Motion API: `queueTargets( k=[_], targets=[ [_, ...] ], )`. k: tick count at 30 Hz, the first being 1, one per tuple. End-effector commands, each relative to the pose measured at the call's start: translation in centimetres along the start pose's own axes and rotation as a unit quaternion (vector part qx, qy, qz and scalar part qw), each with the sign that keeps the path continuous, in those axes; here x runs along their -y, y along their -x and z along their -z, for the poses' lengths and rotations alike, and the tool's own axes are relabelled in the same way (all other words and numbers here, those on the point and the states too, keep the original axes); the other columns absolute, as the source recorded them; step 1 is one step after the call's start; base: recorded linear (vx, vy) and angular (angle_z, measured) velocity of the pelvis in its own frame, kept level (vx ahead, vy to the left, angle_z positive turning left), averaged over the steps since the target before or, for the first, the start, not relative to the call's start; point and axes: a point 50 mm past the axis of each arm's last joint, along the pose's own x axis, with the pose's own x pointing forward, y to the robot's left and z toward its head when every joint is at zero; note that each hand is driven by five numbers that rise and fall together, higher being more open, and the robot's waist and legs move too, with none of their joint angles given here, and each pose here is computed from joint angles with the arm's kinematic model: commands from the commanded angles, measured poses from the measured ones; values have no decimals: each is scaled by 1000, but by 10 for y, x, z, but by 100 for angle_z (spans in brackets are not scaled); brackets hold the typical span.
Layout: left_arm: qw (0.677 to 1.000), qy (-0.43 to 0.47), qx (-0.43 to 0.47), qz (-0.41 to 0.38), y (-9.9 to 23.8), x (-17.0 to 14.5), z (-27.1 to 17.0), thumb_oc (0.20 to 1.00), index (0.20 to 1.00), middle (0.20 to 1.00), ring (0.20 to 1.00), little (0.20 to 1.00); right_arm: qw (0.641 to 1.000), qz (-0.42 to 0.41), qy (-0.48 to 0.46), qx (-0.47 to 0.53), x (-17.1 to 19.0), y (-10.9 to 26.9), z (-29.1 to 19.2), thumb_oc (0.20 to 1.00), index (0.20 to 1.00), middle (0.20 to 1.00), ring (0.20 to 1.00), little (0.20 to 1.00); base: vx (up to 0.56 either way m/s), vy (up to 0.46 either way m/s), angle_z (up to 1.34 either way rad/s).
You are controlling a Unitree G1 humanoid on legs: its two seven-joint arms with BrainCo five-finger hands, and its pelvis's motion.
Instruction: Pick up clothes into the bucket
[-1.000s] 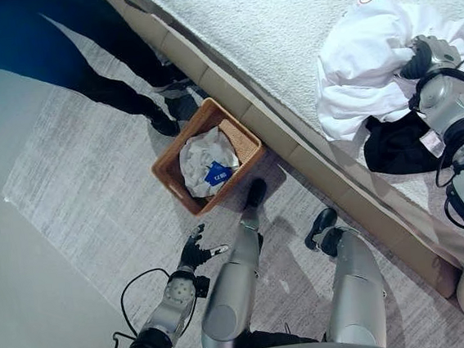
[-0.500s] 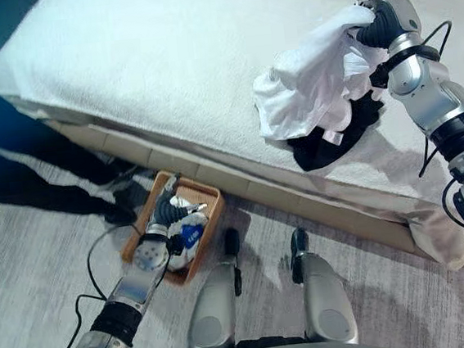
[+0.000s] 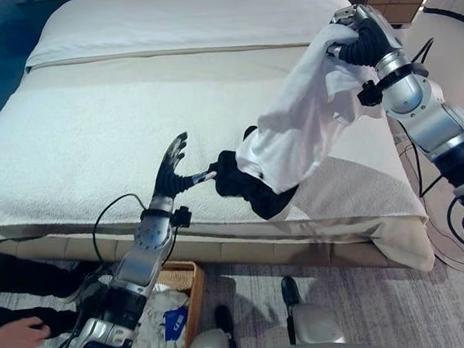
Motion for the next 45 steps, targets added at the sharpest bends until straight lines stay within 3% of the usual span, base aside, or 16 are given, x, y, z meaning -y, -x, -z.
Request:
queueTargets(
  k=[1, 10, 14, 21, 27, 28, 29, 30, 32, 33, 34, 35, 40, 45],
  targets=[
    [997, -3, 55, 46, -20, 14, -27, 1000, 1000, 1000, 1000, 1000, 993, -17, -84, 85, 16, -11, -38, 200, 200, 200, 200, 200, 51, -14, 7],
    [993, -10, 78, 93, -48, 42, -47, 1000, 1000, 1000, 1000, 1000, 968, -102, -166, 157, 1, -6, -75, 200, 200, 200, 200, 200, 43, -13, 1],
    [984, 28, 79, 158, -53, 70, -58, 1000, 1000, 1000, 1000, 1000, 956, -139, -172, 193, -6, -2, -94, 200, 200, 200, 200, 200, 44, -12, 5],
    [961, 70, 52, 261, -50, 112, -62, 1000, 1000, 1000, 1000, 1000, 944, -155, -190, 222, -11, -1, -110, 200, 200, 200, 200, 200, 26, -11, 7],
    [951, 63, 23, 301, -45, 124, -52, 1000, 1000, 1000, 1000, 1000, 941, -139, -203, 231, -6, 3, -112, 200, 200, 200, 200, 200, 10, -3, 9],
    [947, 84, -3, 311, -40, 126, -43, 313, 313, 313, 313, 313, 942, -125, -208, 231, -4, 4, -110, 200, 200, 200, 200, 200, 0, 0, 0],
    [947, 84, -3, 311, -40, 126, -43, 313, 313, 313, 313, 313, 942, -125, -209, 230, -4, 4, -110, 200, 200, 200, 200, 200, 0, 0, 0],
    [944, 97, -20, 313, -37, 125, -36, 200, 200, 200, 200, 200, 945, -107, -213, 225, -2, 3, -106, 200, 200, 200, 200, 200, 0, 0, 0],
    [943, 106, -26, 315, -34, 123, -34, 200, 200, 200, 200, 200, 946, -97, -214, 221, -1, 4, -103, 200, 200, 200, 200, 200, 8, 3, 5],
    [944, 125, -41, 302, -30, 118, -27, 200, 200, 200, 200, 200, 950, -77, -215, 211, 2, 6, -96, 319, 319, 319, 319, 319, 5, -3, 6],
    [944, 125, -42, 303, -30, 118, -26, 200, 200, 200, 200, 200, 950, -77, -216, 210, 2, 6, -96, 602, 602, 602, 602, 602, 7, -6, 9],
    [944, 133, -46, 299, -28, 115, -24, 200, 200, 200, 200, 200, 952, -69, -216, 205, 3, 8, -92, 1000, 1000, 1000, 1000, 1000, 6, -4, 8],
    [957, 185, -66, 214, -9, 81, -5, 200, 200, 200, 200, 200, 968, 19, -222, 119, 13, 32, -40, 1000, 1000, 1000, 1000, 1000, 9, -1, 10],
    [974, 166, -42, 145, 10, 40, -2, 200, 200, 200, 200, 200, 964, 83, -252, 1, 7, 74, 17, 1000, 1000, 1000, 1000, 1000, 8, -2, 1]
  ],
)
